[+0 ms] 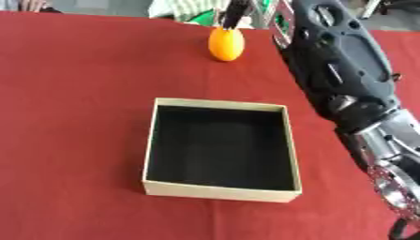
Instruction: Pick up objects on the table and place them in the box.
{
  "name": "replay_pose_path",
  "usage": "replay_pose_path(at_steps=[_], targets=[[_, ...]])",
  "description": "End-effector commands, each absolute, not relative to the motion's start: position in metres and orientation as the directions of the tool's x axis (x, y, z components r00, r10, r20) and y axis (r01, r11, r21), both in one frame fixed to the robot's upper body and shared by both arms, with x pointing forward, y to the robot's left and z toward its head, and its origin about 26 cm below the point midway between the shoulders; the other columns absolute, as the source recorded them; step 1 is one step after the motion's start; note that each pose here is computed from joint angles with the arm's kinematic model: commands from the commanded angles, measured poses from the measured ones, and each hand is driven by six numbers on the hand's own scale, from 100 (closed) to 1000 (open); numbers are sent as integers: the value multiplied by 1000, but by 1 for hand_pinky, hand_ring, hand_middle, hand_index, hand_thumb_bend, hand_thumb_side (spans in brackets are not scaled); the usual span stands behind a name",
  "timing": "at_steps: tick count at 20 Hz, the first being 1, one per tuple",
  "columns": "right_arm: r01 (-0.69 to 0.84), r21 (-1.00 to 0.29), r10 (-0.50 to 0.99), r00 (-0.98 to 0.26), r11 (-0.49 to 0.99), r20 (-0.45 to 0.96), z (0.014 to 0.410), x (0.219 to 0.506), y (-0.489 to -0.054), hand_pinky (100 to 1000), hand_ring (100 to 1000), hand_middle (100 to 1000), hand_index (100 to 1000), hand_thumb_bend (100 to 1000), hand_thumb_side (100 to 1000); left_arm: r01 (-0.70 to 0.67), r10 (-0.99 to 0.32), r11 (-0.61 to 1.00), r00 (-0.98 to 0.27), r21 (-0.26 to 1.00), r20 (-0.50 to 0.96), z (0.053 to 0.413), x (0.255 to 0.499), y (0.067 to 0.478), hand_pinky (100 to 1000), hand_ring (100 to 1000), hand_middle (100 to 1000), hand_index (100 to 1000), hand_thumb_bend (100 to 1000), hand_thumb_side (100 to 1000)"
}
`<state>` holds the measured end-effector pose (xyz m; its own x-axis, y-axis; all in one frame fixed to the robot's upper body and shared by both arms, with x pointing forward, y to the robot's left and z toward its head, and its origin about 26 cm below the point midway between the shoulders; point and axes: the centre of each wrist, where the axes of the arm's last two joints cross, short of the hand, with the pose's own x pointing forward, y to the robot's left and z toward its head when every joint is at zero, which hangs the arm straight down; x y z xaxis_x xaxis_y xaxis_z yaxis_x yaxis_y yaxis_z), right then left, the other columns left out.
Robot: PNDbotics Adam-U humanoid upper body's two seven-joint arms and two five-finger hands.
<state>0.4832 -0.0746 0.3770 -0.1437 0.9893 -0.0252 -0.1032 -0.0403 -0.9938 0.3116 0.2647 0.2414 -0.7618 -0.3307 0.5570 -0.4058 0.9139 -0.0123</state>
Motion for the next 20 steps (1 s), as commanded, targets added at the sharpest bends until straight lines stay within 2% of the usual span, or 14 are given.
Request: replay_pose_path(at_steps=[1,9,20], targets=[[-92,-995,993,-121,-25,-13,389,483,-85,957,964,929,1000,100,100,-401,-343,916,-780,3,524,251,308,265,442,654,681,844,171,661],[-94,-995,999,-52,-17,-12,388,487,-95,956,961,918,1000,100,114,-397,-340,918,-780,4,525,252,308,265,441,653,681,844,166,664],[-120,-992,998,-61,24,32,373,491,-91,949,945,894,1000,100,140,-387,-328,922,-787,-5,522,253,309,263,441,652,680,844,158,666]])
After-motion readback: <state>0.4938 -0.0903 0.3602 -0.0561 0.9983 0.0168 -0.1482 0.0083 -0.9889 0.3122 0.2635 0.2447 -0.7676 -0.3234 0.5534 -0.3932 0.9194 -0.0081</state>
